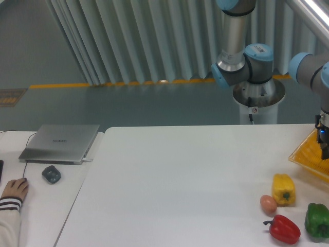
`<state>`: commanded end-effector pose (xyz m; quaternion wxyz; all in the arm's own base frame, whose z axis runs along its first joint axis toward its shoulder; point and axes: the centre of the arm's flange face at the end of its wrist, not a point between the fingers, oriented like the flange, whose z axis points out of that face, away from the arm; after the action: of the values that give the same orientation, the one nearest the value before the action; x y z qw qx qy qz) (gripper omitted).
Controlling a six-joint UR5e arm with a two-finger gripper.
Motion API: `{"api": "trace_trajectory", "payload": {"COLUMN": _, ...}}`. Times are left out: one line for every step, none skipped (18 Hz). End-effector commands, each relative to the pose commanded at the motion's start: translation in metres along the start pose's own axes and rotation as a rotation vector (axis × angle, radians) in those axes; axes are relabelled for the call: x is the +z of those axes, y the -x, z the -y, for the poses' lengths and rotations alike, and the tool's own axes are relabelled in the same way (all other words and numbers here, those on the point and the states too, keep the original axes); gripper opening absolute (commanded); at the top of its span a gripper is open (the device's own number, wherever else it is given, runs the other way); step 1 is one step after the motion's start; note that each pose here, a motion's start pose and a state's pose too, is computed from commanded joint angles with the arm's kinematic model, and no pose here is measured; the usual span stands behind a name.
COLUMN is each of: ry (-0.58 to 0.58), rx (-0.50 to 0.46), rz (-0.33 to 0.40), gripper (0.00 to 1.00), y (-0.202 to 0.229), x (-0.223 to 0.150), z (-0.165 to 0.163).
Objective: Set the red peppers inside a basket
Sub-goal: 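Move the gripper from above the crate toward the red pepper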
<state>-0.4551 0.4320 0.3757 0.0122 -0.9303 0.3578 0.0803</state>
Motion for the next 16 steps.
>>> {"api": "trace_trajectory", "payload": {"ry": -0.001, "rx": 0.002, "rz": -0.003, "gripper": 1.0, "y": 0.0, "x": 0.002, "z": 0.001}}
{"api": "trace_trajectory", "payload": {"ry": 0.0, "rx": 0.003, "rz": -0.006, "gripper": 1.0, "y": -0.001, "x": 0.003, "z": 0.003}}
{"api": "trace_trajectory", "payload": {"ry": 0.0, "rx": 0.004, "rz": -0.003, "gripper": 1.0, "y": -0.001, "x": 0.001, "z": 0.006}}
{"api": "trace_trajectory", "payload": {"ry": -0.001, "rx": -0.009, "rz": -0.004, "gripper": 1.0, "y": -0.001, "x": 0.002, "z": 0.006}}
{"api": "trace_trajectory", "payload": {"ry": -0.001, "rx": -0.028, "rz": -0.004, "gripper": 1.0, "y": -0.001, "x": 0.002, "z": 0.007}}
{"api": "trace_trajectory", "payload": {"ry": -0.002, "rx": -0.037, "rz": -0.004, "gripper": 1.0, "y": -0.001, "x": 0.002, "z": 0.01}}
{"api": "trace_trajectory", "payload": {"ry": -0.002, "rx": -0.04, "rz": -0.007, "gripper": 1.0, "y": -0.002, "x": 0.003, "z": 0.011}}
{"api": "trace_trajectory", "payload": {"ry": -0.003, "rx": -0.051, "rz": -0.009, "gripper": 1.0, "y": -0.002, "x": 0.004, "z": 0.011}}
{"api": "trace_trajectory", "payload": {"ry": -0.006, "rx": -0.072, "rz": -0.01, "gripper": 1.0, "y": -0.003, "x": 0.005, "z": 0.011}}
{"api": "trace_trajectory", "payload": {"ry": -0.013, "rx": -0.127, "rz": -0.012, "gripper": 1.0, "y": -0.004, "x": 0.007, "z": 0.011}}
{"api": "trace_trajectory", "payload": {"ry": -0.04, "rx": -0.158, "rz": -0.017, "gripper": 1.0, "y": -0.005, "x": 0.011, "z": 0.012}}
{"api": "trace_trajectory", "payload": {"ry": -0.076, "rx": -0.175, "rz": -0.008, "gripper": 1.0, "y": -0.005, "x": 0.011, "z": 0.013}}
{"api": "trace_trajectory", "payload": {"ry": -0.089, "rx": -0.177, "rz": -0.001, "gripper": 1.0, "y": -0.003, "x": 0.011, "z": 0.013}}
{"api": "trace_trajectory", "payload": {"ry": -0.089, "rx": -0.181, "rz": 0.004, "gripper": 1.0, "y": -0.003, "x": 0.011, "z": 0.008}}
{"api": "trace_trajectory", "payload": {"ry": -0.088, "rx": -0.178, "rz": 0.006, "gripper": 1.0, "y": -0.003, "x": 0.011, "z": 0.006}}
{"api": "trace_trajectory", "payload": {"ry": -0.087, "rx": -0.187, "rz": 0.004, "gripper": 1.0, "y": -0.003, "x": 0.011, "z": 0.006}}
